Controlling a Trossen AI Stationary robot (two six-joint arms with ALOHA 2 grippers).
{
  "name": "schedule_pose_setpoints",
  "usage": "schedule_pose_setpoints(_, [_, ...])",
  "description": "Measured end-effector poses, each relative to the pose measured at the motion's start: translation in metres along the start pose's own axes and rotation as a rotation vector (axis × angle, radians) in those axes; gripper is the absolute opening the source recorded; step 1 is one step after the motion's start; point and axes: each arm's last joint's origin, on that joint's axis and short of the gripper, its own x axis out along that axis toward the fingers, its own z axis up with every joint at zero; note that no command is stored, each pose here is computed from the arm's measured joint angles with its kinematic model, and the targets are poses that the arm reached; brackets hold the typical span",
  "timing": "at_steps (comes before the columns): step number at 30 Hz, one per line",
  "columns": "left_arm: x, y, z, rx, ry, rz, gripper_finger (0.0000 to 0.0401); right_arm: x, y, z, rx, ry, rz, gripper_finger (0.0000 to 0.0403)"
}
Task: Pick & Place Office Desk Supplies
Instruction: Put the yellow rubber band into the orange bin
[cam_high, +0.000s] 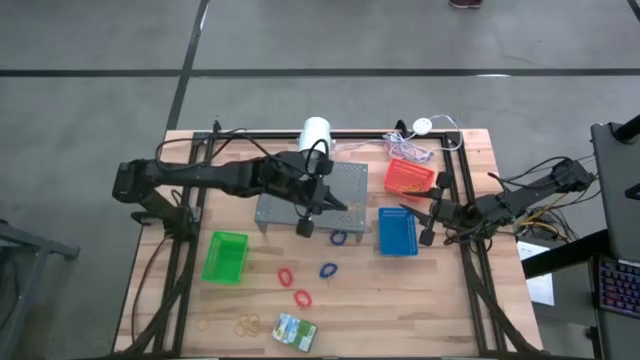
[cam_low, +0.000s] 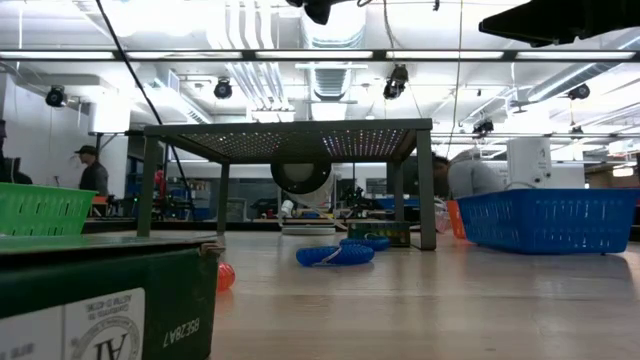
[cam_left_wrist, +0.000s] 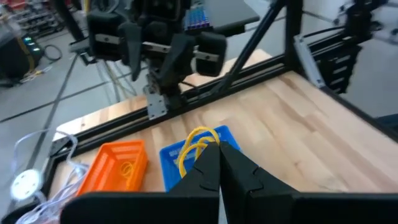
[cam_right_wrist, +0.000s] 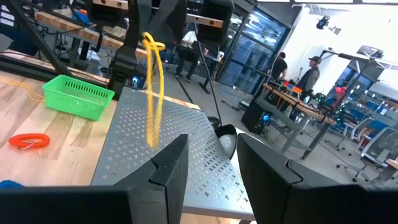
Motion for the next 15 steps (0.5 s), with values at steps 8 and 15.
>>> schedule_pose_setpoints(8, [0.0, -0.0002, 0.0001, -0.001, -0.003, -0.008, 0.0001, 0.0002, -0.001, 0.0016, 0.168, -0.014, -0.009, 0.0134])
schedule_pose_setpoints(15, [0.0002, -0.0008, -0.0003, -0.001, -0.002, -0.01, 0.0001, 0.0021, -0.0019, 0.0063, 0.21, -0.057, -0.017, 0.0135])
